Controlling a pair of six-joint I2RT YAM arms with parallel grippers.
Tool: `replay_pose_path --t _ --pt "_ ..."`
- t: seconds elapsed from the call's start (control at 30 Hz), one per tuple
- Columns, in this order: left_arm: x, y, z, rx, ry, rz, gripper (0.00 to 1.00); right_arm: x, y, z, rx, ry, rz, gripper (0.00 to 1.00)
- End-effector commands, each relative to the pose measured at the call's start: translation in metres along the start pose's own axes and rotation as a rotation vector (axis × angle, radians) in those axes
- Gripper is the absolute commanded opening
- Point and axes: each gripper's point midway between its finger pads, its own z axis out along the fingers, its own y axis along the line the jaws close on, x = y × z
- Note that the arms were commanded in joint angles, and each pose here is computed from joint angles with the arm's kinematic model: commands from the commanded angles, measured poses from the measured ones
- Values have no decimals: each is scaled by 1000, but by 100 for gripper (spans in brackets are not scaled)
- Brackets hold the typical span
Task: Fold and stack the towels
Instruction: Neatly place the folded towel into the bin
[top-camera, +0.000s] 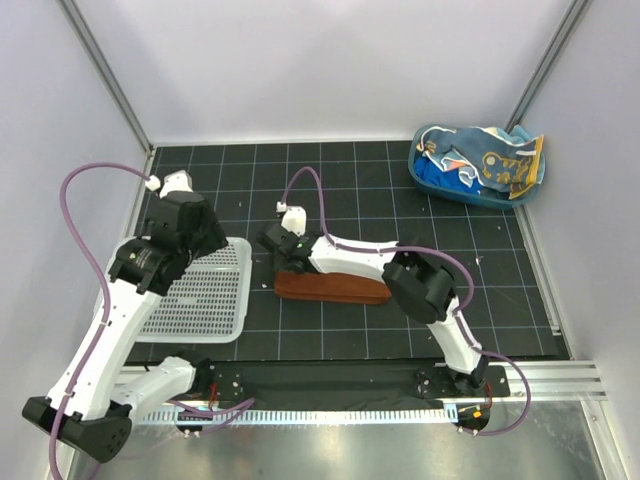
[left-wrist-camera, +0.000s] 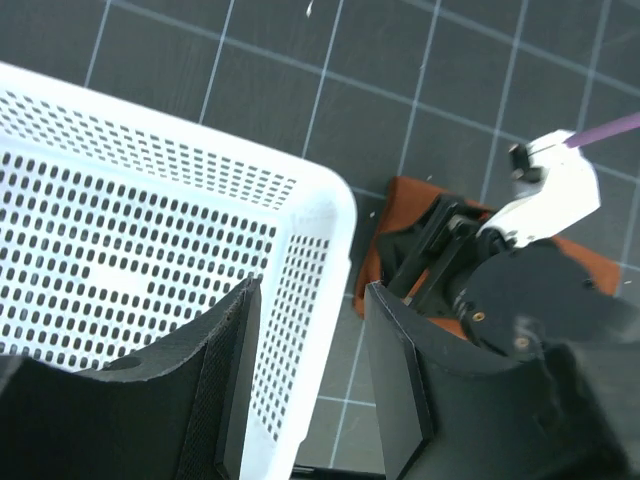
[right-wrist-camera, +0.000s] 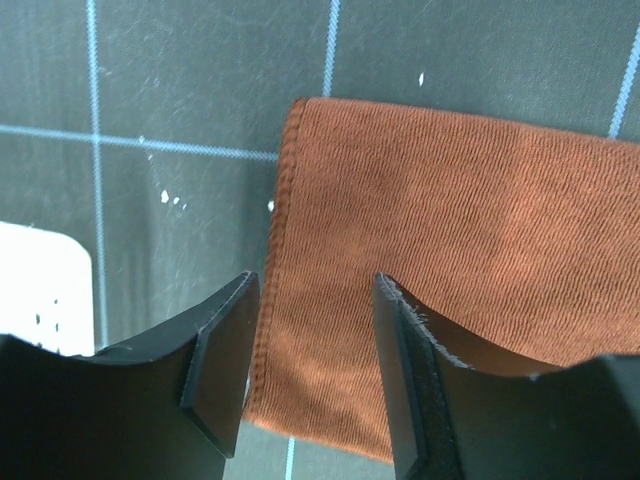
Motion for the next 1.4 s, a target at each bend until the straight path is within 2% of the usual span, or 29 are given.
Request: replay_pose_path --t 0.0,0.37,0.47,0.7,0.8,0.9,0.93,1.03,1.07,1.17,1.27,1.37 --pt "10 1 8 21 35 21 50 -16 5 0 34 -55 12 56" --pt "31 2 35 15 107 18 50 22 -25 24 140 35 -81 56" --pt "41 5 46 -7 130 23 50 29 -32 24 149 47 -108 51" --pt "64 8 64 -26 194 20 50 34 -43 19 150 65 -150 28" --pt "70 7 68 -19 214 14 50 31 -41 14 103 62 -123 19" --pt "76 9 70 -27 229 17 50 36 -50 12 65 90 -90 14" --pt "80 11 71 -35 236 18 50 31 -51 9 43 76 -70 14" --pt "79 11 70 -32 231 15 51 21 -45 0 8 63 -62 28" --pt "78 11 70 -30 227 14 52 18 -42 -3 -2 60 -60 36" --pt "73 8 68 -22 214 10 52 10 -28 -10 -52 43 -45 48" --pt "72 7 67 -19 216 17 52 4 -18 -19 -58 14 -53 55" --pt "73 7 68 -17 220 16 52 0 -9 -28 -54 -6 -65 55"
